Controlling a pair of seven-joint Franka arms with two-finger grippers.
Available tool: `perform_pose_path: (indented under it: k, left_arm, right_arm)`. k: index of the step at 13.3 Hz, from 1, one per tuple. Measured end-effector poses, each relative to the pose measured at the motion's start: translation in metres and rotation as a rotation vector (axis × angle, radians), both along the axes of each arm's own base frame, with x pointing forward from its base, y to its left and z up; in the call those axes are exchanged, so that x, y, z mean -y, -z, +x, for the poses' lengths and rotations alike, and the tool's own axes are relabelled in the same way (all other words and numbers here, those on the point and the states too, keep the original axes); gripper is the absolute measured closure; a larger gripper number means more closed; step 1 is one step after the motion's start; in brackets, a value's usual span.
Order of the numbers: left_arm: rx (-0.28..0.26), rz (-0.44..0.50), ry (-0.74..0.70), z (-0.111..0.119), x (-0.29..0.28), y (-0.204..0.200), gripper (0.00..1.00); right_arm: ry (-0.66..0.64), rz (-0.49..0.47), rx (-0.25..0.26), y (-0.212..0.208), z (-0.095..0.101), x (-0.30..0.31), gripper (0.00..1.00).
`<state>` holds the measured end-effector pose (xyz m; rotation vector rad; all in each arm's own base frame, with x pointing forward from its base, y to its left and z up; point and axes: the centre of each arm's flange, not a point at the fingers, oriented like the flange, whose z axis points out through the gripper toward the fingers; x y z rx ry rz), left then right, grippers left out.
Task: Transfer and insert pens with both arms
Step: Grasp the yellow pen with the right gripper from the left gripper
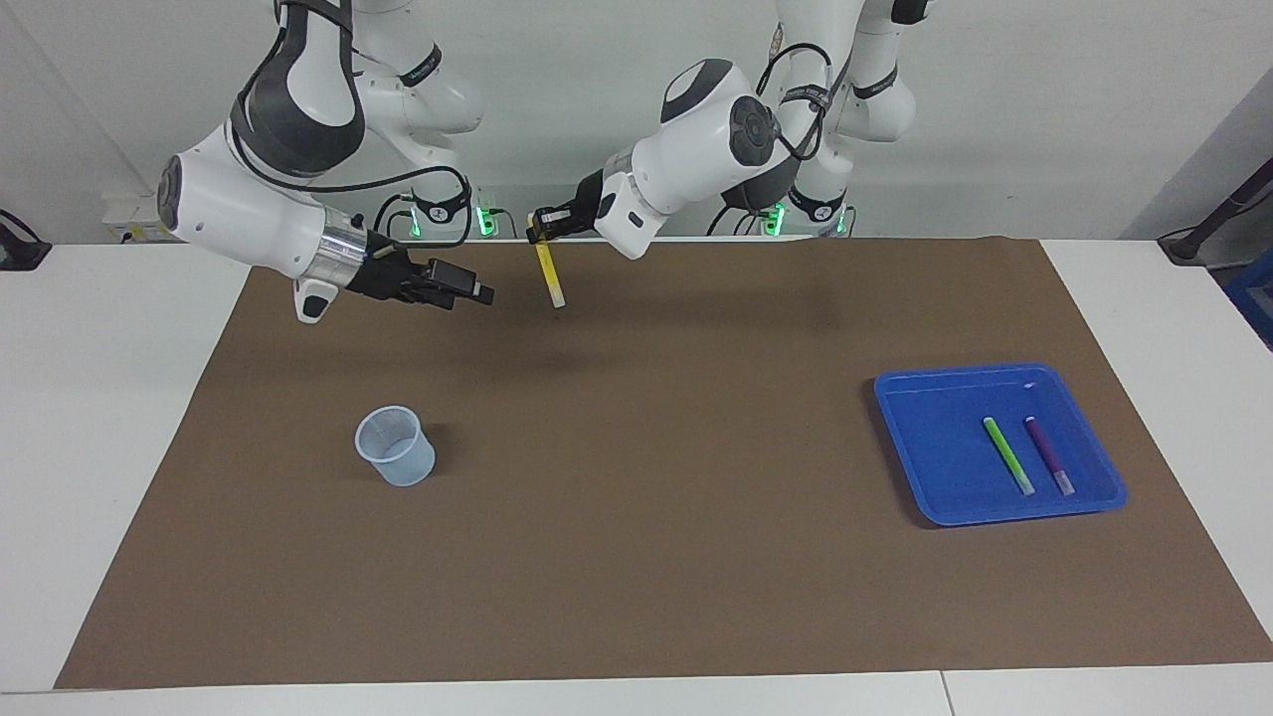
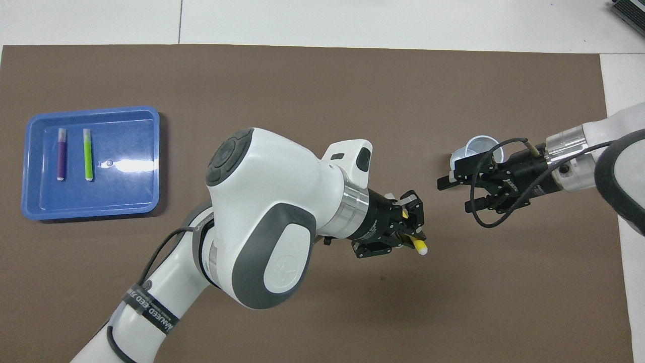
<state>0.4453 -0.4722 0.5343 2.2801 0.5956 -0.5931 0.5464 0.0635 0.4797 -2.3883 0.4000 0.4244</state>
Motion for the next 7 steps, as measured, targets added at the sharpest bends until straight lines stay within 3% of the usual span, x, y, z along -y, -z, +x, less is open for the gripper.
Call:
perform_pose_path:
  k: [4, 7]
  left_arm:
    - [0.107, -0.049, -0.092, -0.012, 0.026, -0.003, 0.83]
    - [0.138, -0.055, -0.101, -0.033, 0.045, 0.007, 0.83]
  right_arm:
    - [-0.057, 0.002, -0.005, -0.003, -0.005, -0.03, 0.0]
    - [-0.08, 0.004, -0.01, -0.005, -0.008, -0.04, 0.0]
